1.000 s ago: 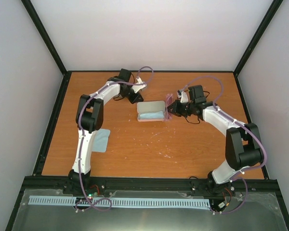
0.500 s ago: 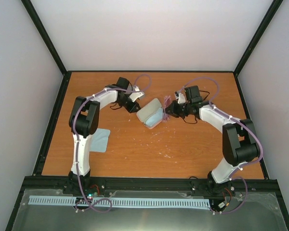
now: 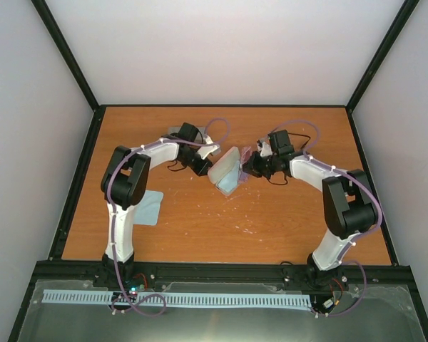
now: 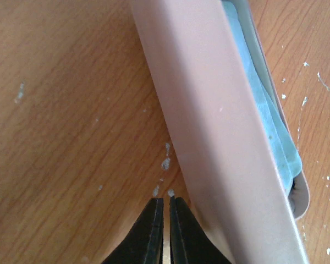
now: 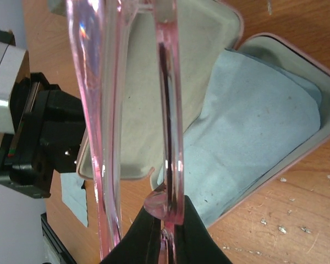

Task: Organize the sunglasses
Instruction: Adjust the sunglasses case at the center of the board, then place the sunglasses in the sunglasses case.

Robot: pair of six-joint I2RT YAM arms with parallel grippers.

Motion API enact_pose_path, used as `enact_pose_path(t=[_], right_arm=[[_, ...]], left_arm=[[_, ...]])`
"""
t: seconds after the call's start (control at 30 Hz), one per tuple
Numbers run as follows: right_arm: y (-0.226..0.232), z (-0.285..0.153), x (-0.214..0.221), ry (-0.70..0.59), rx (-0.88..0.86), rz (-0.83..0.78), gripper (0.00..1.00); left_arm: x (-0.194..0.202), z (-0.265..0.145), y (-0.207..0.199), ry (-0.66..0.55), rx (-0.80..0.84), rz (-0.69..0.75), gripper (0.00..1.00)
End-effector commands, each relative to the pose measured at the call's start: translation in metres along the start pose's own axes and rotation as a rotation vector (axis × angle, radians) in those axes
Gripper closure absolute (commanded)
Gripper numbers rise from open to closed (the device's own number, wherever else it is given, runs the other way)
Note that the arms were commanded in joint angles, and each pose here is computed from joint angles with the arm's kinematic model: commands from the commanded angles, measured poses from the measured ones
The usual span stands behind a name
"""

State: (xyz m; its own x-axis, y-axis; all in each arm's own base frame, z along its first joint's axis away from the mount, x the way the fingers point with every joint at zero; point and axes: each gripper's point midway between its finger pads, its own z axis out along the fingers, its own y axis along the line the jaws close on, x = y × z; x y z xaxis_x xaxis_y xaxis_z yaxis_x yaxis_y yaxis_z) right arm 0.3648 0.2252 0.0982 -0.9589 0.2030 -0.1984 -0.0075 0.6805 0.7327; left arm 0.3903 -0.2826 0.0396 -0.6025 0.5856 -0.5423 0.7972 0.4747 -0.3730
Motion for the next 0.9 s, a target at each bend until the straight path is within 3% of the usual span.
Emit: enact_pose_path(t=[0.0, 0.4, 0.87], right_arm=[[0.0, 0.011, 0.001, -0.008, -0.013, 0.03, 0.97], [0.002, 0.05, 0.021, 0.065, -0.003, 0.058, 0.97], [-0.012, 0.054, 0.012, -0.061, 0.001, 0.19, 0.97]], left_arm=[[-0.018, -0.014, -0.012, -0.066, 0.009, 0.013, 0.92], [-0.015, -0.018, -0.021, -0.086, 0.011, 0.001, 0.92], [-0.017, -0.02, -0.027, -0.102, 0.014, 0.012, 0.92]])
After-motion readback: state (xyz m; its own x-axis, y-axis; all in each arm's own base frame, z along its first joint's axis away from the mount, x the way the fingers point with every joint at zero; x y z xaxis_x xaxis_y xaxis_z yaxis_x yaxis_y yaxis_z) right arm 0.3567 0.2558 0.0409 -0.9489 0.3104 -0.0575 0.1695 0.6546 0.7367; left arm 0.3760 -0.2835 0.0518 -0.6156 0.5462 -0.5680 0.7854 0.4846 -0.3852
